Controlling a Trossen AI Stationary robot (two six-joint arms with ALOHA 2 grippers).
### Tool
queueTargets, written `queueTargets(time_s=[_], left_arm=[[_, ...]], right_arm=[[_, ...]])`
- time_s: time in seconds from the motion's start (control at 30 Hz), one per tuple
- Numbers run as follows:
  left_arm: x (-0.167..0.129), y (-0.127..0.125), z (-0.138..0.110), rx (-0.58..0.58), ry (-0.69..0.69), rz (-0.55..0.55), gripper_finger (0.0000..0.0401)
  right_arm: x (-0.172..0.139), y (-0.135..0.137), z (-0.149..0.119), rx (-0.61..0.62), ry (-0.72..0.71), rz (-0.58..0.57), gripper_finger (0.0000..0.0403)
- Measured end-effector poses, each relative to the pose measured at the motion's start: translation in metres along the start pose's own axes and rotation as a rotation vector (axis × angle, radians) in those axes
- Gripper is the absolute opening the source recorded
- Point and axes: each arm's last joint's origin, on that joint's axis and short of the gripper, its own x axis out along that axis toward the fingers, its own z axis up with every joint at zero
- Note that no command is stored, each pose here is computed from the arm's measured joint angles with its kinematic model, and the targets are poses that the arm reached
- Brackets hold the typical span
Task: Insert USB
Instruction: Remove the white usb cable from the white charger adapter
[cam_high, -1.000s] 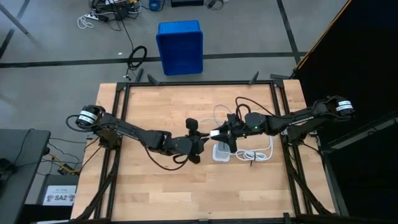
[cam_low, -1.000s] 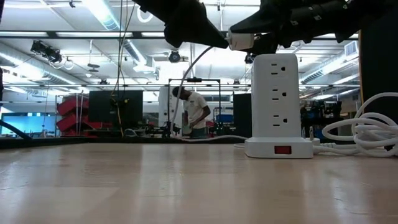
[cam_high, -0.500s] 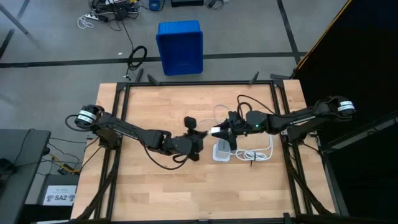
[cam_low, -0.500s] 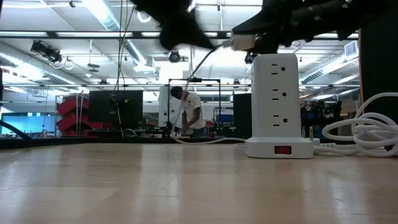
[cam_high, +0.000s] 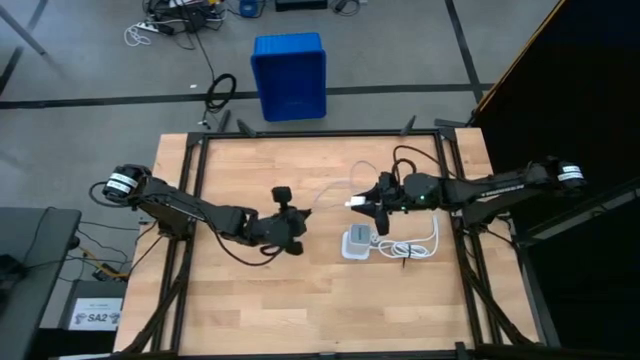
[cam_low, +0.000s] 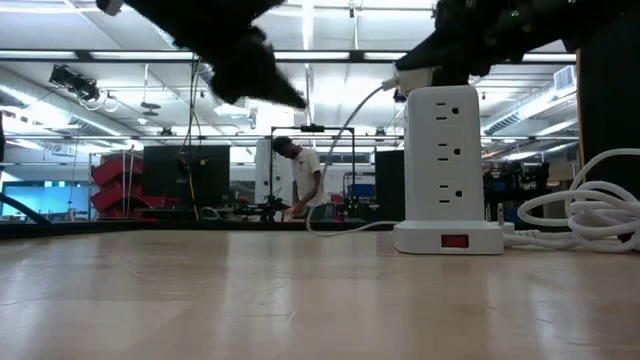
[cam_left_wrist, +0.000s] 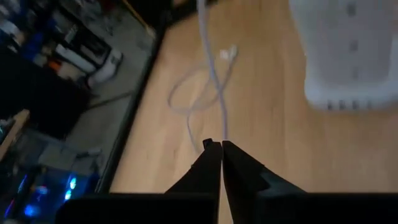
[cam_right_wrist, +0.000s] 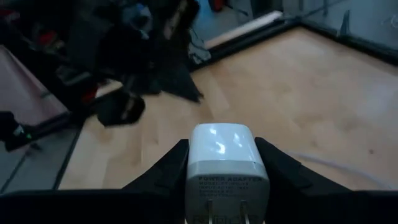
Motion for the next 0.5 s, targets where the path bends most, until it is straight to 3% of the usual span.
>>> queueTargets(time_s=[0.2, 0.5], left_arm=[[0.009, 0.004, 0.021, -0.011, -0.179, 0.02, 0.0048], [0.035, -0.005, 0.02, -0.005, -0.226, 0.021, 0.0157]], right_arm=[[0.011, 0.001, -0.002, 0.014, -0.016, 0.03, 0.0111], [0.022, 0.002, -0.006, 0.036, -0.019, 0.073, 0.0111]])
